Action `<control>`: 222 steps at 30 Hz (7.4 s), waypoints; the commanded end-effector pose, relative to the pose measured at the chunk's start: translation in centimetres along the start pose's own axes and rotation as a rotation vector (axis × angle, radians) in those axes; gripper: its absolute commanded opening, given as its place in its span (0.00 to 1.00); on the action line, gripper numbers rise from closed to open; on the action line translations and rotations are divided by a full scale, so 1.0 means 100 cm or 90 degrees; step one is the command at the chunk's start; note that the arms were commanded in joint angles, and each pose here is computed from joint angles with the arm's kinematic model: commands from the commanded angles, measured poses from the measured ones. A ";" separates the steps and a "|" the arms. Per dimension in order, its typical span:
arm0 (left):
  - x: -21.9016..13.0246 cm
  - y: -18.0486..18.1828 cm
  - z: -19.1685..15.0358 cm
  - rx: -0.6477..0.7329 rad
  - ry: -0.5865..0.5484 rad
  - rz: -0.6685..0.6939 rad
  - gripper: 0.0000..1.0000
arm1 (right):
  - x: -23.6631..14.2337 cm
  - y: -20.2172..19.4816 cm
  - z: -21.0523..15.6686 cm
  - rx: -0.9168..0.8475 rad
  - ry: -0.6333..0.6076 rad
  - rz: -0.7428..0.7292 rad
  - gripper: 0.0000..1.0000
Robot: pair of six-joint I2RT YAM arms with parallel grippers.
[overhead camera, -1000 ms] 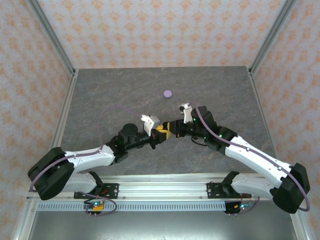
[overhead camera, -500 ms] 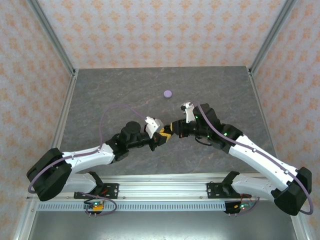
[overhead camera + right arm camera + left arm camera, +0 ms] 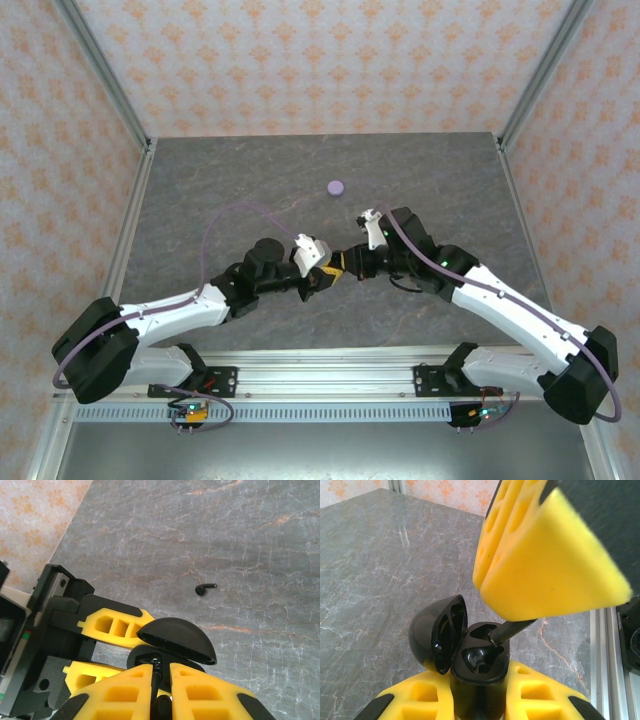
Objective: Insert the wireless bluetooth earbuds into the charging case
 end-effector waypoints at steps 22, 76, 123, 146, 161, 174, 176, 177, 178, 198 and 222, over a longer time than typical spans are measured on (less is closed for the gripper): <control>-0.001 -0.002 0.012 0.078 0.013 0.001 0.16 | -0.001 0.008 0.003 -0.014 0.017 0.010 0.14; 0.002 0.014 0.002 0.085 0.061 0.059 0.16 | 0.004 -0.011 0.002 0.018 0.012 -0.056 0.12; -0.057 0.030 0.013 -0.104 0.065 0.220 0.16 | 0.138 -0.165 -0.030 0.148 0.410 -0.257 0.24; -0.062 0.030 0.015 -0.107 0.050 0.227 0.16 | 0.120 -0.155 -0.018 0.227 0.259 -0.349 0.46; -0.063 0.029 0.015 -0.109 0.050 0.223 0.16 | 0.135 -0.157 -0.022 0.308 0.206 -0.401 0.35; -0.062 0.029 0.015 -0.109 0.051 0.220 0.16 | 0.142 -0.161 -0.024 0.310 0.214 -0.409 0.33; -0.062 0.029 0.016 -0.109 0.050 0.220 0.16 | 0.143 -0.161 -0.023 0.310 0.214 -0.410 0.32; -0.062 0.029 0.016 -0.109 0.050 0.220 0.16 | 0.143 -0.161 -0.024 0.310 0.216 -0.411 0.32; -0.062 0.029 0.016 -0.109 0.049 0.220 0.16 | 0.143 -0.162 -0.023 0.311 0.215 -0.411 0.32; -0.062 0.029 0.013 -0.112 0.056 0.223 0.16 | 0.148 -0.167 -0.036 0.315 0.239 -0.420 0.32; -0.026 0.043 -0.027 -0.218 0.073 0.202 0.16 | 0.122 -0.161 -0.014 0.313 0.110 -0.325 0.19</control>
Point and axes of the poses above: each hand's point on the last joint's axis, 136 mm out from that joint toward the fingers, its own x axis out along the fingers, its own y axis along the line the jaws close on, z = x × y, the point moved 2 cm from there along -x, back along the fingers, and after that the axes turned 3 degrees about -x, right-handed, at the moved point
